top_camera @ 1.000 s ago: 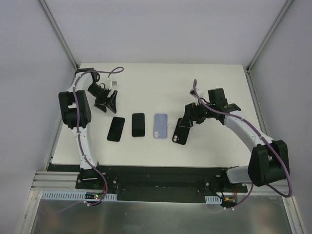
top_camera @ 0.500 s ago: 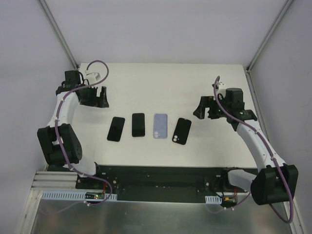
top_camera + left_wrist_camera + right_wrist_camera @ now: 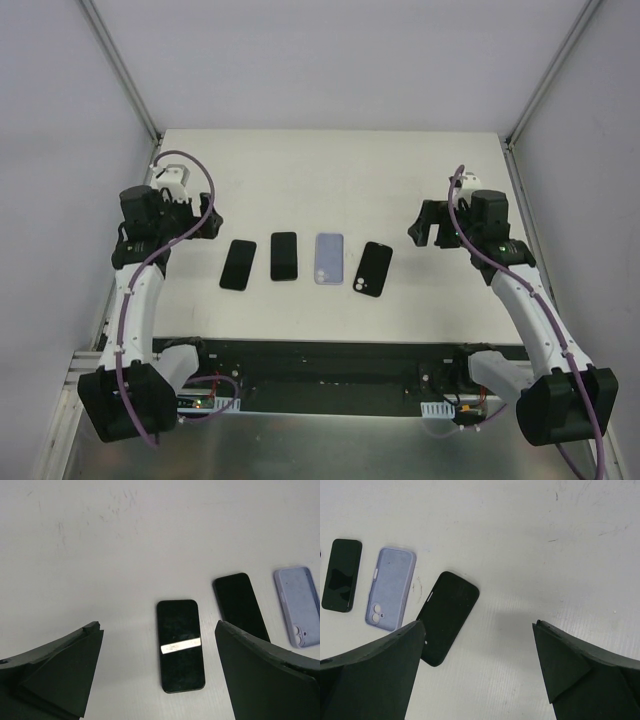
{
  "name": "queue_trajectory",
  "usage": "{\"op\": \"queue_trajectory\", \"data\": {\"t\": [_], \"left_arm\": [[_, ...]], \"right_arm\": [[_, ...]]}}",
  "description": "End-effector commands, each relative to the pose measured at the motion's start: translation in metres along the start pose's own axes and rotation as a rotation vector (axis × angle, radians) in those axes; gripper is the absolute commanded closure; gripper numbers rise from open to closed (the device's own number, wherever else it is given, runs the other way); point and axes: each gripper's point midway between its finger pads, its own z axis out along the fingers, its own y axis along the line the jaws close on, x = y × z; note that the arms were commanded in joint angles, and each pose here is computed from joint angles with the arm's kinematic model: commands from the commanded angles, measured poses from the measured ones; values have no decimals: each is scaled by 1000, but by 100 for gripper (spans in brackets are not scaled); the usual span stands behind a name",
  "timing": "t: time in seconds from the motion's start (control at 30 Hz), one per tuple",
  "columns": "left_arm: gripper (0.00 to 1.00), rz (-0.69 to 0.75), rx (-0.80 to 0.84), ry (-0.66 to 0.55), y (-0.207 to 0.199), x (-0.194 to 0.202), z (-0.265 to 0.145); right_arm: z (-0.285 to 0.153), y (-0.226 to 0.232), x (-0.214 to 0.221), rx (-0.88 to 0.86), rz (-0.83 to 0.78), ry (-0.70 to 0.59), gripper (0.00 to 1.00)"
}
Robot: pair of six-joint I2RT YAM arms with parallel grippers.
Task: Take the phone out of the phone case
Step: Reset both arms
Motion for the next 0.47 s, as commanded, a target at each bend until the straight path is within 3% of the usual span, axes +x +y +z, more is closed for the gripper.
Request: {"op": "queue_trajectory", "data": {"t": [0.0,0.43], "left_arm": [[1,-34,-44,-144,2,-21,-5],[1,-38,-85,-175,8,-15,-7]], "right_arm": [[-4,-9,-14,47,-31,-69,1],[-2,-15,-11,62,-41,-64,1]]}}
